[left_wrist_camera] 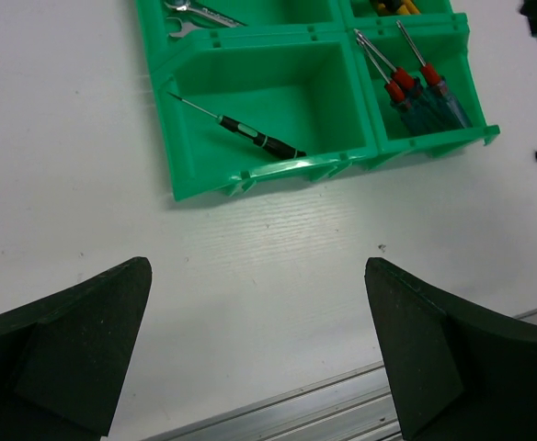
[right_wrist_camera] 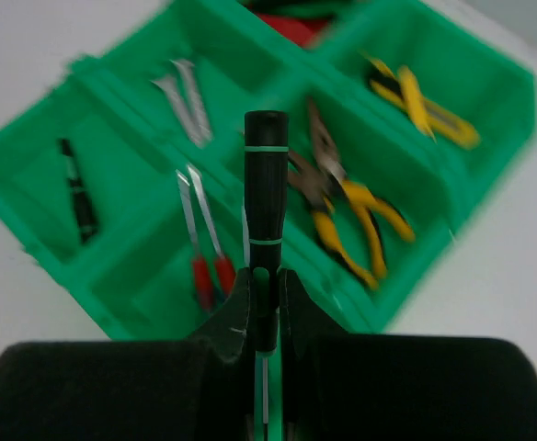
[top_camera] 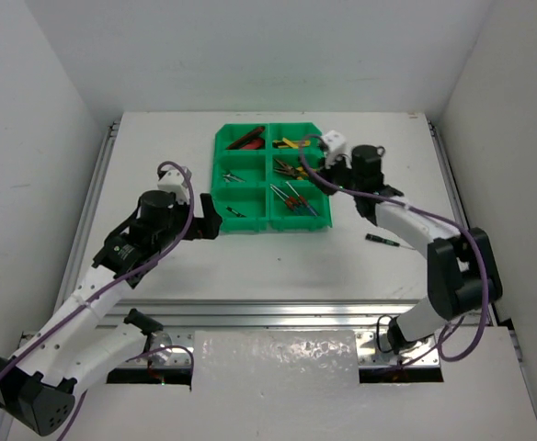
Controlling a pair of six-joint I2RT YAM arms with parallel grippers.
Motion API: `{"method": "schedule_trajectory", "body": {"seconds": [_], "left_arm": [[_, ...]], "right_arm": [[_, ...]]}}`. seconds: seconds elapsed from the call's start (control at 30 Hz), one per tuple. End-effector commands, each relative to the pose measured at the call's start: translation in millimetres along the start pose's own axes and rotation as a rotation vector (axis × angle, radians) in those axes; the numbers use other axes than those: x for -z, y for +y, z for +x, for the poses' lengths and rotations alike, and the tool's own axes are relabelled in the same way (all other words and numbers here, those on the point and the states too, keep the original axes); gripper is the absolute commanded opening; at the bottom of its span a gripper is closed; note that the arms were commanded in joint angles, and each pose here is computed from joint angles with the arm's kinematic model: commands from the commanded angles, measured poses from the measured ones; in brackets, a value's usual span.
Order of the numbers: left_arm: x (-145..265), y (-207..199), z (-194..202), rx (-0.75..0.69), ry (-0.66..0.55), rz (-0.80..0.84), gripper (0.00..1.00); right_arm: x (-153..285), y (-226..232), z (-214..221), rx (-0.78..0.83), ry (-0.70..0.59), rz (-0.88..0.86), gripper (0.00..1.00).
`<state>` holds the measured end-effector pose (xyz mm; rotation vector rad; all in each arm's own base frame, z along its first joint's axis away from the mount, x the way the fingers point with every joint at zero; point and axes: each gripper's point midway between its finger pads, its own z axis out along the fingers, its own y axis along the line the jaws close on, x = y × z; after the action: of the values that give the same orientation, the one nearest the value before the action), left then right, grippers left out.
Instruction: Sort the tools into containers
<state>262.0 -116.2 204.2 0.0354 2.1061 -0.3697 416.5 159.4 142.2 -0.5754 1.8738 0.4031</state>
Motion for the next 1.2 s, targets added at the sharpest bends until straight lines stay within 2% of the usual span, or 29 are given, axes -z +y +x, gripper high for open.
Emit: {"method": "schedule_trajectory", "body": {"seconds": [0.0,0.07,0.23,0.27,0.3,0.5,0.6,0.63,0.67,0.7,0.73,0.83,0.87,0.9,0.93,0.97,1.0,1.03,1.07,1.1,1.13,1.17], "left_arm": [[5,5,-22,0.013,-0.093,-0.021,1.0],[9,10,-26,0.022,-0.119,-0.041,1.0],[14,14,-31,0.036,-0.148,-0.059,1.0],[13,15,-31,0.036,-0.148,-0.06,1.0],[13,15,-31,0.037,-0.146,-0.061,1.0],[12,22,-33,0.049,-0.147,-0.072,1.0],[11,22,-32,0.049,-0.141,-0.066,1.0],[11,22,-33,0.05,-0.142,-0.064,1.0],[10,21,-32,0.048,-0.139,-0.06,1.0],[10,21,-32,0.049,-0.139,-0.06,1.0],[10,21,-31,0.048,-0.134,-0.058,1.0],[9,21,-29,0.046,-0.127,-0.059,1.0],[8,21,-29,0.046,-0.126,-0.059,1.0],[9,21,-30,0.046,-0.128,-0.06,1.0],[9,22,-29,0.048,-0.126,-0.064,1.0],[9,22,-29,0.048,-0.125,-0.066,1.0],[7,23,-28,0.05,-0.119,-0.071,1.0],[7,23,-27,0.049,-0.116,-0.072,1.0],[7,22,-28,0.049,-0.115,-0.064,1.0],[7,21,-27,0.047,-0.109,-0.056,1.0],[6,19,-26,0.047,-0.107,-0.049,1.0],[6,17,-26,0.045,-0.104,-0.036,1.0]], "right_arm": [[-32,66,-21,0.279,0.048,-0.309,0.01],[-55,90,-18,0.329,0.095,-0.394,0.0],[-96,115,-19,0.388,0.146,-0.487,0.0],[-103,123,-31,0.402,0.14,-0.501,0.01],[-113,128,-17,0.404,0.174,-0.523,0.01],[-130,163,-1,0.406,0.218,-0.598,0.07],[-125,172,-2,0.368,0.218,-0.622,0.22],[-122,173,-4,0.361,0.215,-0.627,0.3],[-120,173,-5,0.354,0.217,-0.623,0.86],[-117,172,-7,0.34,0.223,-0.611,0.99],[-109,170,-14,0.34,0.218,-0.598,0.99],[-87,144,-33,0.325,0.204,-0.424,0.99],[-80,135,-39,0.267,0.202,-0.349,0.99],[-72,99,-40,0.232,0.234,-0.155,0.99],[-54,80,-15,0.168,0.323,-0.051,0.99],[-29,65,-24,0.016,0.322,0.069,0.99],[29,21,21,-0.248,0.461,0.354,0.99],[34,5,22,-0.251,0.458,0.417,0.99],[60,-1,60,-0.325,0.546,0.508,0.99],[78,-5,61,-0.408,0.513,0.579,0.99],[92,-11,73,-0.425,0.529,0.632,0.99],[117,-23,98,-0.407,0.571,0.763,0.99]]}}
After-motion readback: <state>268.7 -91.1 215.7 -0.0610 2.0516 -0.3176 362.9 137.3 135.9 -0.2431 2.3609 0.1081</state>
